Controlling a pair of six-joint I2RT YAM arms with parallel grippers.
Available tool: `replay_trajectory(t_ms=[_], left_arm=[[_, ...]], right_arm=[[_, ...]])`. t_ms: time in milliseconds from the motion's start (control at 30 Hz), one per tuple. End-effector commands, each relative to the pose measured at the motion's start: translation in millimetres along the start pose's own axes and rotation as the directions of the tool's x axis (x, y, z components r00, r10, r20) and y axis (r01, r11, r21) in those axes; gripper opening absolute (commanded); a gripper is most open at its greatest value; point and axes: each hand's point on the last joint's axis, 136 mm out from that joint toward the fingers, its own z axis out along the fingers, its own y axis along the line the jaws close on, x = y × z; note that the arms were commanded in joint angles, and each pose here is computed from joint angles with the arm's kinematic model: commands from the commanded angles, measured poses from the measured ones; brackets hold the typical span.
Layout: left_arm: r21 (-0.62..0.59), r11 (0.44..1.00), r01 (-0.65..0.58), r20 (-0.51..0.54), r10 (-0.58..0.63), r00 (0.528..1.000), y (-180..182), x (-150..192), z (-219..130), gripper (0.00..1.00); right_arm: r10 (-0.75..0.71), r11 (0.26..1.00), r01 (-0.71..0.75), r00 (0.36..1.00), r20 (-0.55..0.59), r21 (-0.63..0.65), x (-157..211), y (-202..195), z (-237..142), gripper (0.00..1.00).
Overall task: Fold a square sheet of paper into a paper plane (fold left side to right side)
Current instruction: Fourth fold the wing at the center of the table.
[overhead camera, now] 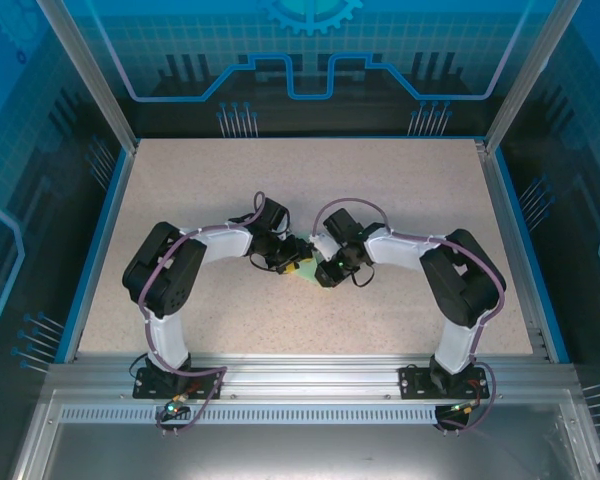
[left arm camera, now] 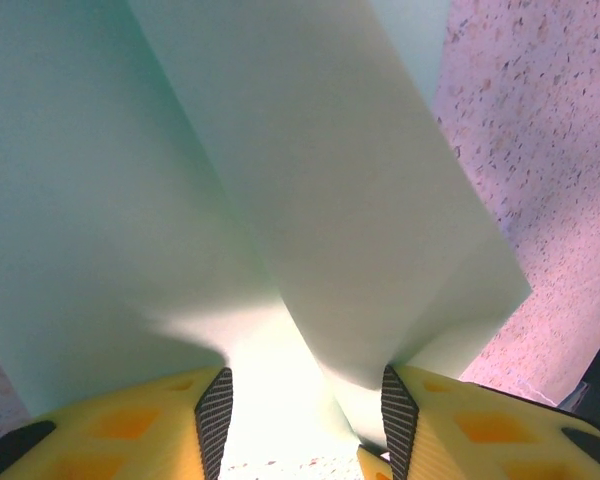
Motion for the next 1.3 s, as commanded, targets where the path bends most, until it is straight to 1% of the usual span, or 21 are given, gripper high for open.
replay_trajectory(t_ms=[0,100,167,233,400,467,600,833,933,1200,1267], left_arm=[[-0.073,0.996,0.050,0.014,-0.049,0.999,19,-6,7,0.48],[-0.076,0.996,0.050,0.016,-0.049,0.999,19,-7,7,0.48],[-0.076,0.996,0.052,0.016,-0.051,0.999,20,-6,7,0.48],[-0.075,0.996,0.050,0.017,-0.049,0.999,19,-7,6,0.48],[-0.075,0.996,0.050,0.019,-0.049,0.999,19,-6,5,0.48],[-0.074,0.996,0.050,0.020,-0.049,0.999,19,-6,5,0.48],[-0.074,0.996,0.051,0.018,-0.050,0.999,19,-6,5,0.48],[-0.075,0.996,0.052,0.019,-0.050,0.999,19,-6,5,0.48],[-0.075,0.996,0.051,0.019,-0.050,0.999,19,-6,5,0.48],[-0.075,0.996,0.052,0.016,-0.051,0.999,20,-5,5,0.49],[-0.075,0.996,0.051,0.017,-0.050,0.999,19,-5,5,0.49]], right_arm=[[0.038,0.998,-0.039,0.999,-0.022,-0.050,7,-2,1,0.16],[0.037,0.997,-0.036,0.999,0.007,-0.062,1,1,-7,0.27],[0.052,0.994,-0.048,0.998,0.043,-0.095,-5,3,-15,0.33],[0.082,0.986,-0.068,0.993,0.086,-0.153,-12,4,-25,0.35],[0.172,0.948,-0.120,0.972,0.158,-0.295,-33,-3,-39,0.35],[0.196,0.932,-0.131,0.967,0.163,-0.339,-38,-4,-39,0.35],[0.216,0.910,-0.146,0.966,0.142,-0.389,-40,-3,-31,0.35],[0.230,0.898,-0.167,0.967,0.109,-0.408,-37,-2,-18,0.35],[0.231,0.898,-0.170,0.967,0.106,-0.406,-37,-3,-16,0.32],[0.230,0.901,-0.176,0.969,0.093,-0.396,-39,-5,-11,0.29],[0.229,0.902,-0.177,0.969,0.088,-0.395,-38,-5,-9,0.26]])
